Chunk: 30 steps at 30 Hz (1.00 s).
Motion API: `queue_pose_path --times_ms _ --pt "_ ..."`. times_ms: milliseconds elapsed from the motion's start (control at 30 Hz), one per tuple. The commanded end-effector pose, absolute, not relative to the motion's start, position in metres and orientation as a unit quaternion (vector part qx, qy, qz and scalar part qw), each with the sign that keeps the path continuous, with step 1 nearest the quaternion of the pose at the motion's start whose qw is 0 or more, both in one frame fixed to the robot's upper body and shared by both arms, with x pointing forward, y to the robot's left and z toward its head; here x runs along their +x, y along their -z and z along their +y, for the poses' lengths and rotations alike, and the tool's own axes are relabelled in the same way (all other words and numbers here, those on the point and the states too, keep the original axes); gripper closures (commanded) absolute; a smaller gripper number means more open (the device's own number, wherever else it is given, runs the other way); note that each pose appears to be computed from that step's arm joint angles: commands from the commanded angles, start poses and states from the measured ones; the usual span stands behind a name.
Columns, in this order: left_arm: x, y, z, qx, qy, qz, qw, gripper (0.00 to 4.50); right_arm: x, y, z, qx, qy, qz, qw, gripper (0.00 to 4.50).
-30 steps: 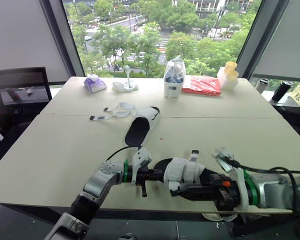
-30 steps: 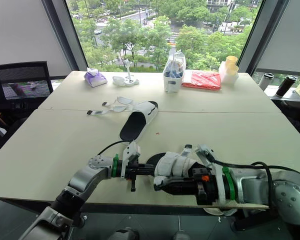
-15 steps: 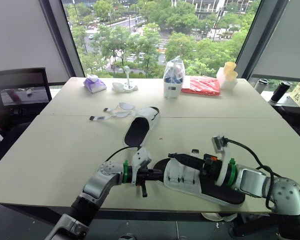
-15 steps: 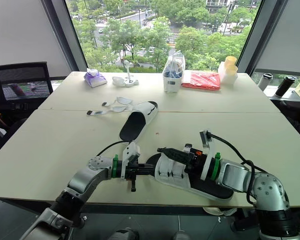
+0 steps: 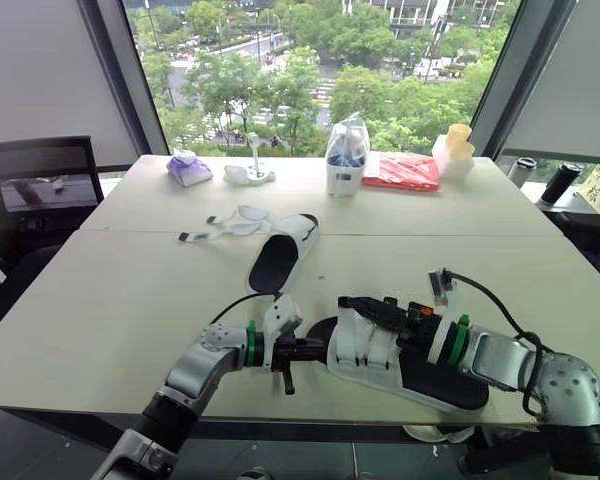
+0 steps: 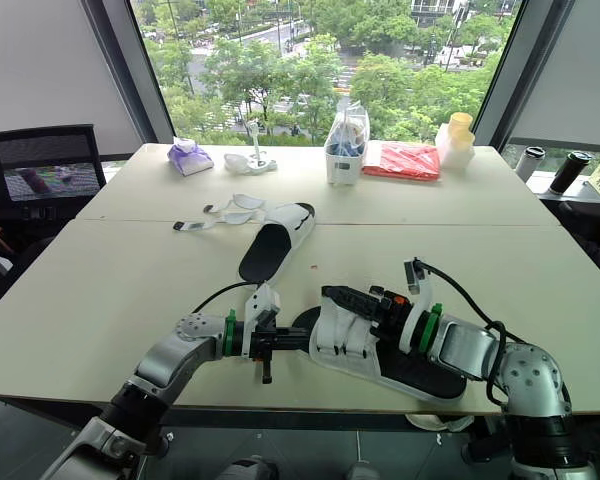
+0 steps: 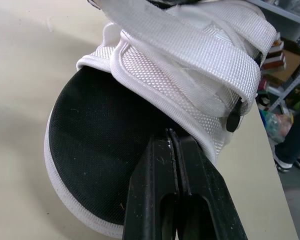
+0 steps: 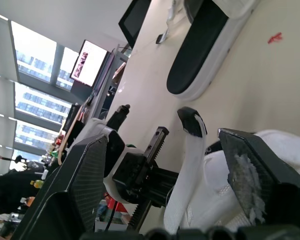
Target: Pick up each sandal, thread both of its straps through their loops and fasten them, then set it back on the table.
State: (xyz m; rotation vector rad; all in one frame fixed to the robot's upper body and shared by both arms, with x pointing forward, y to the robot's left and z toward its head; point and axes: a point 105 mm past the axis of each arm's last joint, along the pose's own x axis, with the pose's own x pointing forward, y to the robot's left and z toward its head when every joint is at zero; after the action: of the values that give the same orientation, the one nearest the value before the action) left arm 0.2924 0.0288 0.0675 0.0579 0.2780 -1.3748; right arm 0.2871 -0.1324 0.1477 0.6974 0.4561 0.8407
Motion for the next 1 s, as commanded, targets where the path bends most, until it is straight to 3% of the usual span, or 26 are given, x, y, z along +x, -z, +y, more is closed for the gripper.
queue_pose_path --times_ms 33,200,533,633,800,1000 --pt "0.29 -0.038 0.04 0.037 0.609 0.188 0.77 4.5 0.299 -0.18 -0.139 0.209 -0.42 0.145 0.871 1.0" --pt "0.292 -0.037 0.038 0.037 0.611 0.188 0.768 4.5 0.322 -0.182 -0.132 0.035 -0.459 0.135 0.877 1.0" --pt "0.292 -0.036 0.037 0.034 0.603 0.184 0.775 4.5 0.335 -0.161 -0.115 -0.029 -0.554 0.187 0.811 1.0" --pt "0.292 -0.036 0.039 0.03 0.598 0.184 0.779 4.5 0.335 -0.161 -0.111 -0.02 -0.567 0.187 0.802 1.81" --pt "0.291 -0.035 0.041 0.031 0.595 0.185 0.781 4.5 0.33 -0.167 -0.111 -0.005 -0.575 0.185 0.797 4.41" --pt "0.291 -0.035 0.04 0.034 0.599 0.184 0.779 4.5 0.331 -0.191 -0.12 0.018 -0.552 0.146 0.82 4.47"
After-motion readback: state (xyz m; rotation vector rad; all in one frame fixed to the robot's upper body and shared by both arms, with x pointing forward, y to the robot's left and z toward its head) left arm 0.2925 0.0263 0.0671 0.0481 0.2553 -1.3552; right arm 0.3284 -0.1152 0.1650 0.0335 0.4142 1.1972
